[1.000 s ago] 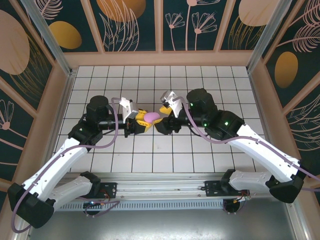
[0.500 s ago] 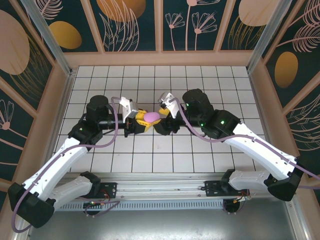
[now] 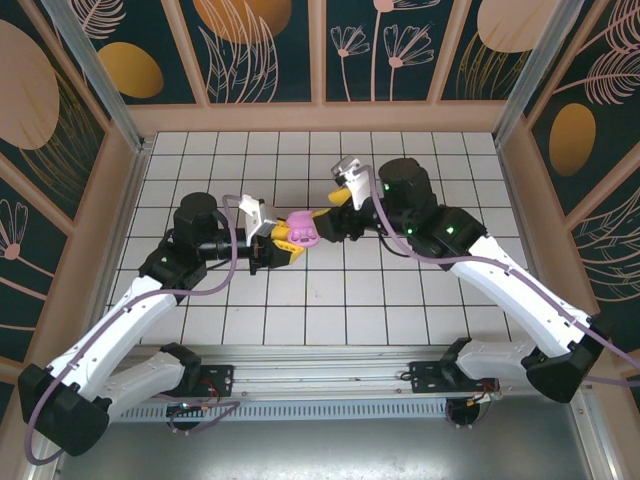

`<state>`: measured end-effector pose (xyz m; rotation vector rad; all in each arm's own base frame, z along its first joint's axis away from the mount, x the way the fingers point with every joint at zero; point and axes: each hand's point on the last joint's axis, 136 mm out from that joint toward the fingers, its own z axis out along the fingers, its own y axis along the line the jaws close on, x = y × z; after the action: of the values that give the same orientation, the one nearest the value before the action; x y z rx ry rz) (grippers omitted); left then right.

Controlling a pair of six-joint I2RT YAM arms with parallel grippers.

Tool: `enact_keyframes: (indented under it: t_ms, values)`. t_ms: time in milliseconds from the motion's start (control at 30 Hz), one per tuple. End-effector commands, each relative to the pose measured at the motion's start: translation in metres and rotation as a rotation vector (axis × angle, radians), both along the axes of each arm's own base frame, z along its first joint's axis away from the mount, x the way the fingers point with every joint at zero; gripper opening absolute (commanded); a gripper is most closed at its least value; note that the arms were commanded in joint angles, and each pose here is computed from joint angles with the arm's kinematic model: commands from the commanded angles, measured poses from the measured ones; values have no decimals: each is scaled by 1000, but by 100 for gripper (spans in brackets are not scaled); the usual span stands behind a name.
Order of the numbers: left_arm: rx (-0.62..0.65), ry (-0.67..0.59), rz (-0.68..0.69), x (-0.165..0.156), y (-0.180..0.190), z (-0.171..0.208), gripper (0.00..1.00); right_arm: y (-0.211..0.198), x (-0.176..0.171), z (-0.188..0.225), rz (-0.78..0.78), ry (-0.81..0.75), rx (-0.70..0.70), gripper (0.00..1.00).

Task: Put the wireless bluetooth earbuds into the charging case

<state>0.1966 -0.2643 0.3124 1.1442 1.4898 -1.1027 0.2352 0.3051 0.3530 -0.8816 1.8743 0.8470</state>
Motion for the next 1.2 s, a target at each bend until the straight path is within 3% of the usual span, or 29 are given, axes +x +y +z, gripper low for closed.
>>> enact_keyframes:
  t_ms: [0, 367, 600, 833, 1167]
  values:
    - [-41, -42, -64, -16, 0, 13, 0, 2, 10, 19, -29, 2, 79, 66]
    - [31, 44, 92, 8, 6, -9, 0, 4, -10, 32, 89, 115, 215, 66]
    - [46, 80, 135, 14, 8, -19, 0, 2, -10, 29, 78, 159, 231, 66]
    - [86, 133, 205, 19, 16, -38, 0, -21, 42, 10, -149, 308, 262, 64]
    - [120, 169, 246, 9, 27, -50, 0, 7, 110, -101, -322, 652, 92, 57]
